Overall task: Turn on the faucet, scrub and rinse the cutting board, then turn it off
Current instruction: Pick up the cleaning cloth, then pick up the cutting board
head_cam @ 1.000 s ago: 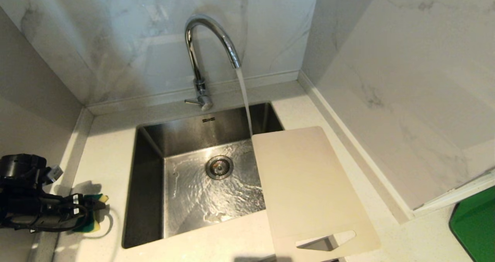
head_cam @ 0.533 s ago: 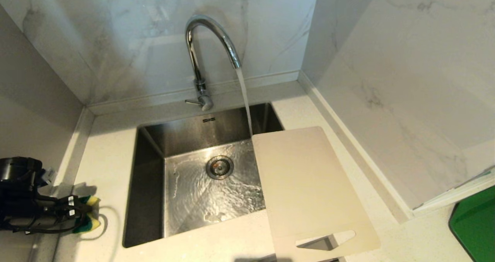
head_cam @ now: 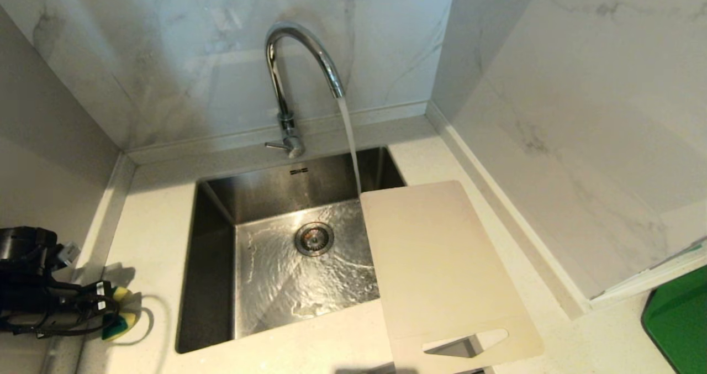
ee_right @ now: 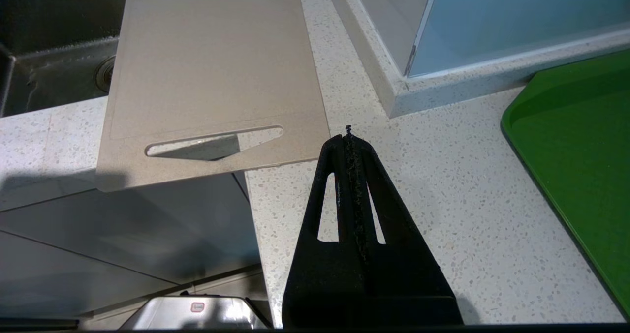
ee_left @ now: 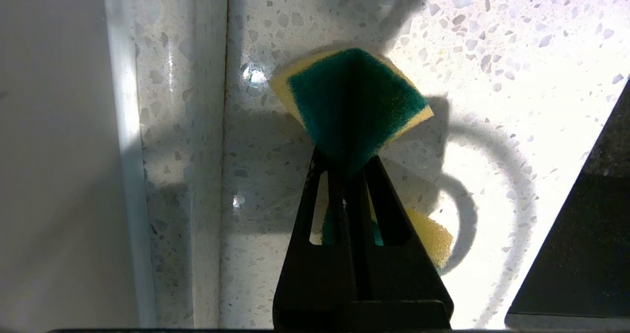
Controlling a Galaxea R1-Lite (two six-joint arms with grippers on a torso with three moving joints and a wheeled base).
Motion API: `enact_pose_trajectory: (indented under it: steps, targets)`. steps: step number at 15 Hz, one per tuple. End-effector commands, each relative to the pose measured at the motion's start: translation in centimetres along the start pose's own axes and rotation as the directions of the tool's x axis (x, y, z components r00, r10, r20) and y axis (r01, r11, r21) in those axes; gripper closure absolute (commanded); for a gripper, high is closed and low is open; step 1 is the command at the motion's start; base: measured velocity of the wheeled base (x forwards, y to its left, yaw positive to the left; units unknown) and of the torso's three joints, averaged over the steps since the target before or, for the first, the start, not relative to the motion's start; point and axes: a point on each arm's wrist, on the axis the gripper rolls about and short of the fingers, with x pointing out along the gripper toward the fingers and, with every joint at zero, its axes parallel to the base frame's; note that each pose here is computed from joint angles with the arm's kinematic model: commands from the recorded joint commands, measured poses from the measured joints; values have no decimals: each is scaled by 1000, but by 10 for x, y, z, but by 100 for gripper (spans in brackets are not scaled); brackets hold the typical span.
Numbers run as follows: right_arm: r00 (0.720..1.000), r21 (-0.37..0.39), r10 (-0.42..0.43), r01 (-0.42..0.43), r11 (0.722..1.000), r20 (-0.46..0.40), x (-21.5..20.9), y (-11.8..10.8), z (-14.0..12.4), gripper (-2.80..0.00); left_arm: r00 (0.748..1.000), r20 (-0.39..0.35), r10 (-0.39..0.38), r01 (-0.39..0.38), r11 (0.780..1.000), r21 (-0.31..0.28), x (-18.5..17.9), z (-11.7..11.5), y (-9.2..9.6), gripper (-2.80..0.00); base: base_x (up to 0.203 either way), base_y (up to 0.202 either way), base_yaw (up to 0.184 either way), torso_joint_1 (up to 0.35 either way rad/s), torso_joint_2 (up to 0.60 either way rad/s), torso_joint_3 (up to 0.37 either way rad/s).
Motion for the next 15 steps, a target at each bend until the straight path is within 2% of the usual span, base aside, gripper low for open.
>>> enact_pose_trajectory:
  steps: [1, 5, 8, 13, 15]
  targets:
    - [1000, 0, 1, -1, 1000, 1, 0, 0, 0, 0, 998, 54, -13, 12, 1000, 4, -12, 6, -3, 0, 0, 0, 0, 0, 0, 0]
    - [1000, 0, 1, -1, 1000, 1, 0, 0, 0, 0, 984, 169, -52, 49, 999, 24, -53, 19, -15, 0, 0, 0, 0, 0, 0, 0]
    - [1000, 0, 1, -1, 1000, 1, 0, 0, 0, 0, 979, 180, -95, 89, 995, 39, -80, 21, -26, 0, 0, 0, 0, 0, 0, 0]
    - [1000, 0, 1, -1, 1000, 1, 0, 0, 0, 0, 949, 268, -167, 155, 986, 65, -138, 36, -47, 0, 0, 0, 0, 0, 0, 0]
    - [1000, 0, 1, -1, 1000, 1, 0, 0, 0, 0, 926, 328, -186, 166, 982, 88, -170, 47, -53, 0, 0, 0, 0, 0, 0, 0]
